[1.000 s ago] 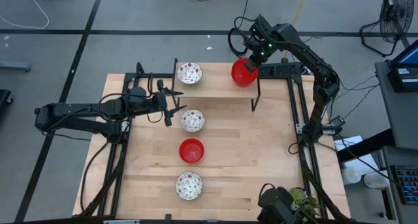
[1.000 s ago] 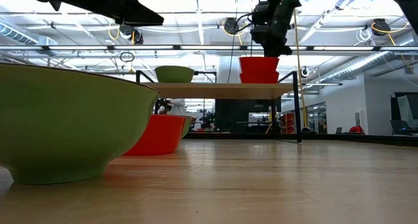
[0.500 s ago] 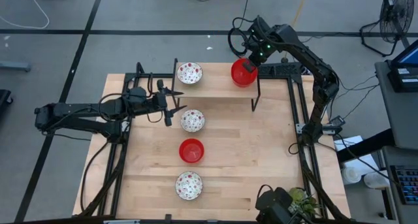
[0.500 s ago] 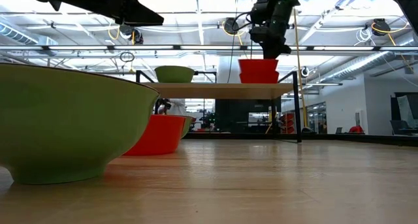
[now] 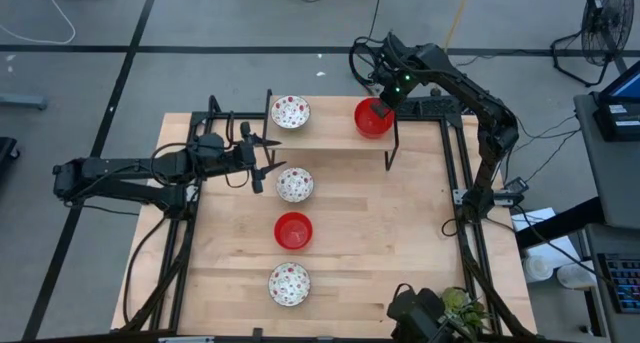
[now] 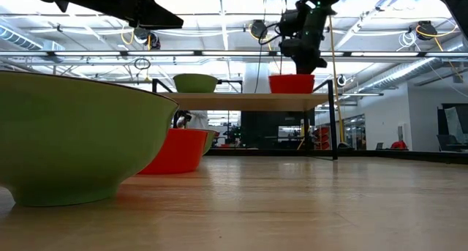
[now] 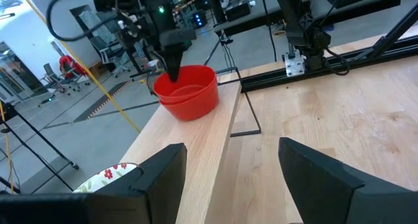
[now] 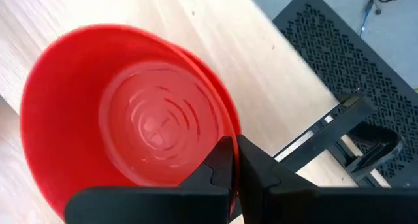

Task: Pick & Place Mini bowls
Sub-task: Stack the bottom red bowl on the red bowl on the shelf

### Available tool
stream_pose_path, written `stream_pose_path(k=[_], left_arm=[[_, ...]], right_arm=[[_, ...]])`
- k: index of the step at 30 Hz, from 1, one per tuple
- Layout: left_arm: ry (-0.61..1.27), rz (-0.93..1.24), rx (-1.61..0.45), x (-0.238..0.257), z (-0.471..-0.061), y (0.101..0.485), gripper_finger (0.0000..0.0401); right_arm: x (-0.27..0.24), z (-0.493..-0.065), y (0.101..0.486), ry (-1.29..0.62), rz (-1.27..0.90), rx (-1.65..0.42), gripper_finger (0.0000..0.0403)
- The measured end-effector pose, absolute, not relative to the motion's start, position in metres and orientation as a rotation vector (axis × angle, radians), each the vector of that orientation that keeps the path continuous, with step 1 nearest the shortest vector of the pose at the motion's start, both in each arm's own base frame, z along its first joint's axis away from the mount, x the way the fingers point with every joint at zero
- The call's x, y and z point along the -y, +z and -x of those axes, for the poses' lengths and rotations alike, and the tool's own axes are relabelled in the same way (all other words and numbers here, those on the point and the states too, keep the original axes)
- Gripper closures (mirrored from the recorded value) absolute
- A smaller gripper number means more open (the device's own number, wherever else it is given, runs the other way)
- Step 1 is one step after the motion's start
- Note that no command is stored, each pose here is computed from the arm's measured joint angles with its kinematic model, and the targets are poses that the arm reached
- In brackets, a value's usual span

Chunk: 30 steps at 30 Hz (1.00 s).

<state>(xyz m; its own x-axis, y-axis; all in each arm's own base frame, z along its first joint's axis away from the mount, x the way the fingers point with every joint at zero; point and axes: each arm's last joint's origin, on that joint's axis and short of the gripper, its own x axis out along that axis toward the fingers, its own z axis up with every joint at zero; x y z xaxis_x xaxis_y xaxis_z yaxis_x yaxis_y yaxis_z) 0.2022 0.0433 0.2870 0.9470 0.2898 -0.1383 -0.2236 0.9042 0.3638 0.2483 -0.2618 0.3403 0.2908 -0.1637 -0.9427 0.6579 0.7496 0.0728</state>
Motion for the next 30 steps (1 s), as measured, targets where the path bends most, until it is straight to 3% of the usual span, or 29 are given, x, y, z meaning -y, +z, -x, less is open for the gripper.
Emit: stream_pose_path(k=[17, 30], left_arm=[[0.267, -0.352, -0.192, -0.043, -0.202, 0.287, 0.0155], [0.267, -0.353, -0.192, -0.043, -0.202, 0.287, 0.0155]], right_arm=[[0.263, -0.250, 0.334, -0.569, -0.481, -1.155, 0.0391], [0.253, -0.248, 0.352, -0.641, -0.386, -1.109, 0.0306]])
